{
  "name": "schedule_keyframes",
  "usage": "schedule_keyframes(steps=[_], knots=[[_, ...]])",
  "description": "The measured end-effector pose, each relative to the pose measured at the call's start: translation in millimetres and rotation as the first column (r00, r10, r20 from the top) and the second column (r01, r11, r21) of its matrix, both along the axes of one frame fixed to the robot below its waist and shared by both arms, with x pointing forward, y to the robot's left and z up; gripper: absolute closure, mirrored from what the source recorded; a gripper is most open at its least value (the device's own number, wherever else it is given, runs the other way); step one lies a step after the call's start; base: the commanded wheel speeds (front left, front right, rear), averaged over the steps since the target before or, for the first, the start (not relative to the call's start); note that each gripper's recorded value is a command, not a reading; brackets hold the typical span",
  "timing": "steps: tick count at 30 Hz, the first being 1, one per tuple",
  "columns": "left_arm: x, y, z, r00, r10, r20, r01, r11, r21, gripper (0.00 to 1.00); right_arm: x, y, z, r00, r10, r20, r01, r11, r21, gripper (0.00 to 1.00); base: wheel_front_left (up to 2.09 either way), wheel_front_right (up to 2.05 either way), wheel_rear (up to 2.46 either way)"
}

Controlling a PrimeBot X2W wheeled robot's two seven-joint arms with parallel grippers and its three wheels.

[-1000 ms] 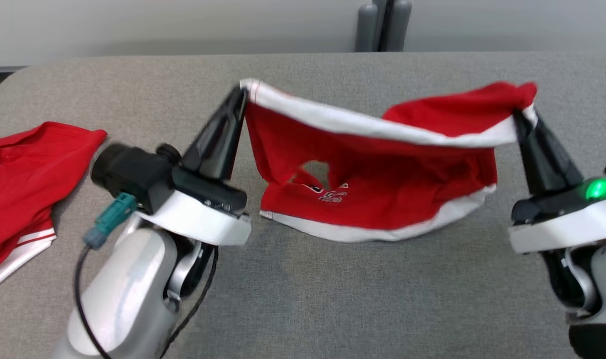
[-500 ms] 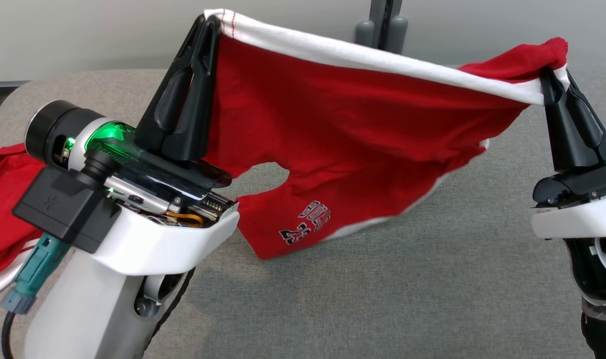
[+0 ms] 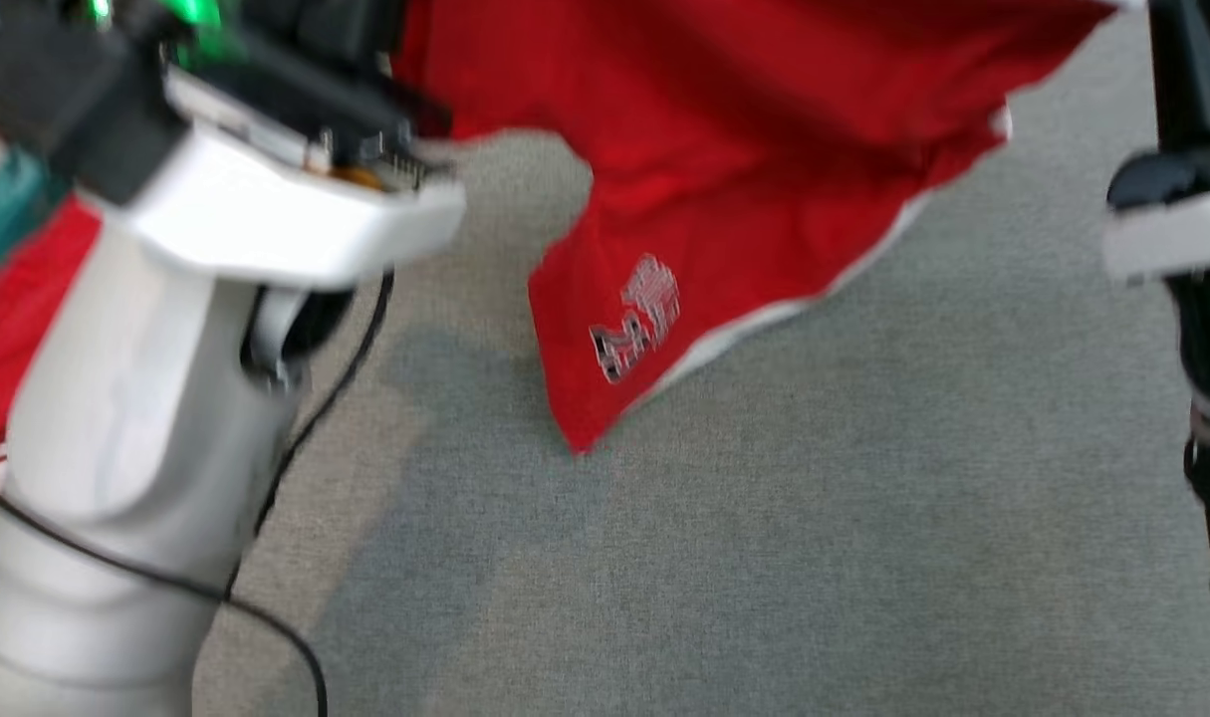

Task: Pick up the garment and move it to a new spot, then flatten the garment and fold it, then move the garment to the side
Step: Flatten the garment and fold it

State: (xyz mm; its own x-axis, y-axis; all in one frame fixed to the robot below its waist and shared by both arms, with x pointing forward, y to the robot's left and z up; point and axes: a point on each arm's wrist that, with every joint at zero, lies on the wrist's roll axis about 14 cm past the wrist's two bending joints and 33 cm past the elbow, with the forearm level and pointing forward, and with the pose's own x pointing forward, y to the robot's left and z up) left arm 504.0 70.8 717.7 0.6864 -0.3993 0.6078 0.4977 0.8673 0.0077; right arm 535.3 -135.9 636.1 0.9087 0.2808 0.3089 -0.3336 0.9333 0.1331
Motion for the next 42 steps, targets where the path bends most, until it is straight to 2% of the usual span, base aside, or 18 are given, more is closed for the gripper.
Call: schedule_keyframes(steps=[6, 8, 15, 17, 19, 24, 27, 28, 30, 34, 35, 36, 40, 42], knots=[[61, -4, 3, 1.0, 0.01, -0.012, -0.01, 1.0, 0.028, 1.0, 60, 13, 9, 0.999, 0.012, 0.03, -0.014, 0.998, 0.061, 1.0, 0.0, 0.0, 0.0], [79, -3, 7, 1.0, 0.024, -0.017, -0.023, 0.999, 0.028, 1.0, 77, 19, 15, 0.999, 0.016, 0.05, -0.021, 0.994, 0.111, 1.0, 0.0, 0.0, 0.0], [108, 9, 21, 0.996, 0.077, -0.037, -0.078, 0.997, -0.01, 1.0, 109, 34, 32, 0.996, 0.009, 0.084, -0.029, 0.971, 0.237, 1.0, 0.0, 0.0, 0.0], [117, 7, 10, 0.993, 0.084, -0.086, -0.084, 0.996, 0.004, 1.0, 116, 37, 30, 0.998, 0.009, 0.06, -0.024, 0.967, 0.253, 1.0, 0.0, 0.0, 0.0], [129, 8, -19, 0.979, 0.098, -0.18, -0.094, 0.995, 0.026, 1.0, 122, 40, 11, 1.0, 0.011, -0.005, -0.009, 0.971, 0.237, 1.0, 0.0, 0.0, 0.0], [142, 5, -97, 0.906, 0.109, -0.409, -0.086, 0.994, 0.074, 1.0, 125, 57, -38, 0.989, 0.037, -0.144, -0.01, 0.983, 0.183, 1.0, 0.0, 0.0, 0.0], [142, 5, -137, 0.856, 0.101, -0.507, -0.077, 0.995, 0.067, 1.0, 124, 64, -69, 0.976, 0.055, -0.211, -0.02, 0.986, 0.166, 1.0, 0.0, 0.0, 0.0], [142, 5, -137, 0.856, 0.101, -0.507, -0.077, 0.995, 0.067, 1.0, 124, 64, -69, 0.976, 0.055, -0.211, -0.02, 0.986, 0.166, 1.0, 0.0, 0.0, 0.0], [136, 6, -173, 0.804, 0.09, -0.588, -0.08, 0.996, 0.043, 1.0, 117, 67, -100, 0.96, 0.066, -0.273, -0.023, 0.987, 0.157, 1.0, 0.0, 0.0, 0.0], [101, 14, -250, 0.671, 0.082, -0.737, -0.099, 0.995, 0.02, 1.0, 82, 68, -167, 0.907, 0.086, -0.412, -0.023, 0.988, 0.154, 1.0, 0.0, 0.0, 0.0], [82, 16, -275, 0.623, 0.07, -0.779, -0.111, 0.994, 0.0, 1.0, 63, 67, -186, 0.891, 0.099, -0.443, -0.028, 0.986, 0.164, 1.0, 0.0, 0.0, 0.0], [82, 16, -275, 0.623, 0.07, -0.779, -0.111, 0.994, 0.0, 1.0, 63, 67, -186, 0.891, 0.099, -0.443, -0.028, 0.986, 0.164, 1.0, 0.0, 0.0, 0.0], [43, 26, -309, 0.563, 0.069, -0.824, -0.127, 0.992, -0.004, 1.0, 10, 69, -226, 0.842, 0.136, -0.522, -0.036, 0.98, 0.197, 1.0, 0.0, 0.0, 0.0], [18, 36, -317, 0.561, 0.083, -0.824, -0.131, 0.991, 0.011, 1.0, -17, 62, -231, 0.837, 0.144, -0.528, -0.023, 0.973, 0.228, 1.0, 0.0, 0.0, 0.0]])
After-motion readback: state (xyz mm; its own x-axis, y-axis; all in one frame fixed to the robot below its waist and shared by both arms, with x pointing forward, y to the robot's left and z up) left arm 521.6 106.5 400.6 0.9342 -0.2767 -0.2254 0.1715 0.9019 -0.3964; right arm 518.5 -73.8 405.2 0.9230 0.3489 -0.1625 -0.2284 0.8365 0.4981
